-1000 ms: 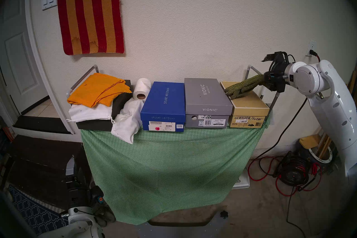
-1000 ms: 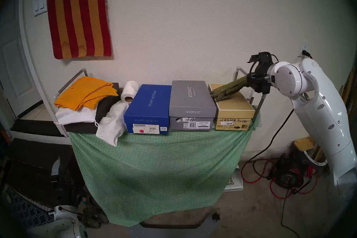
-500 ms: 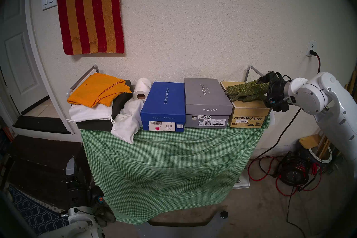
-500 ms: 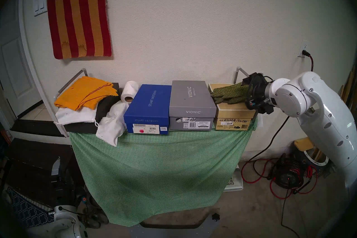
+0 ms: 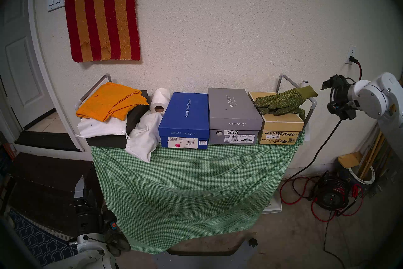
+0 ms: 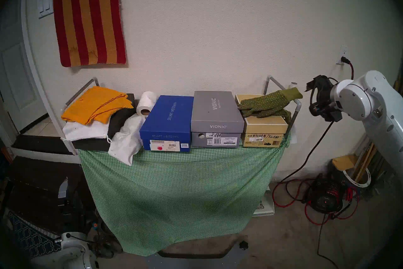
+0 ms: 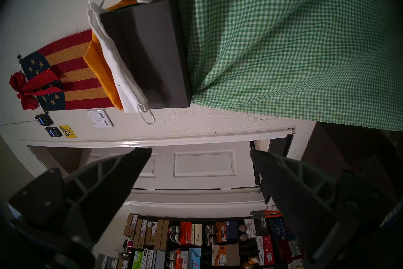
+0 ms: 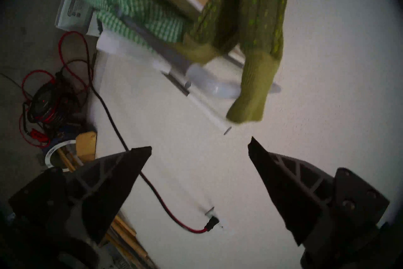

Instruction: Lift the object off the cloth, cover the shoe rack with the cloth, put the object back

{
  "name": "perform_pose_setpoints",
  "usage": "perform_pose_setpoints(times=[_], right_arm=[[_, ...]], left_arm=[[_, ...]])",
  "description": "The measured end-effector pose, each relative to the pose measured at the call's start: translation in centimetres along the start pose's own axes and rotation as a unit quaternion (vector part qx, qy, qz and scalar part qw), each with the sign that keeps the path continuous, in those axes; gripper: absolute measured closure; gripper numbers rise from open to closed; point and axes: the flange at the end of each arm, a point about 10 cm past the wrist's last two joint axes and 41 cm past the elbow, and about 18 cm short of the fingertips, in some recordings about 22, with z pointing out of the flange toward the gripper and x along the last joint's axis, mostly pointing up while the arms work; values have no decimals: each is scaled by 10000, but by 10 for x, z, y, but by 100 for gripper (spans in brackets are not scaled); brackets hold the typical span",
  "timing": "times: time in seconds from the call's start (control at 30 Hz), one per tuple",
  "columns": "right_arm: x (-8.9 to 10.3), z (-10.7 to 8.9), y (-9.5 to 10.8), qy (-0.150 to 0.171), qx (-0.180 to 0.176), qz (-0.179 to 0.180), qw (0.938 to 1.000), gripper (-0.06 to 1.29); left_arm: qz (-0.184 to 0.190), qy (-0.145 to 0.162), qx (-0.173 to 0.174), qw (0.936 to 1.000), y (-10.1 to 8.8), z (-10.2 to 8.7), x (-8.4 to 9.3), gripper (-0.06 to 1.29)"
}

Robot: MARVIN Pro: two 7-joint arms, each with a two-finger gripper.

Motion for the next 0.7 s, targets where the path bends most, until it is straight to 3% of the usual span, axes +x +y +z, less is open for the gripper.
perform_pose_setpoints(times=[0.1, 0.13, 0.3, 0.43, 0.7], right_arm=[[-24, 1, 0, -315, -44, 249, 9992, 0], [-40, 1, 0, -518, -80, 421, 9977, 0], [-78, -2, -3, -1024, -190, 898, 9905, 0], [-111, -3, -12, -1444, -241, 1364, 9798, 0], [-163, 5, -58, -2123, -12, 2418, 9468, 0]], left_arm=[[0, 0, 0, 10000, 0, 0, 0, -4], [0, 0, 1, 10000, 0, 0, 0, -4], [0, -1, 1, 10000, 0, 0, 0, -4], [-1, 0, -1, 10000, 0, 0, 0, -4], [-2, -3, -4, 10000, 0, 0, 0, -4]])
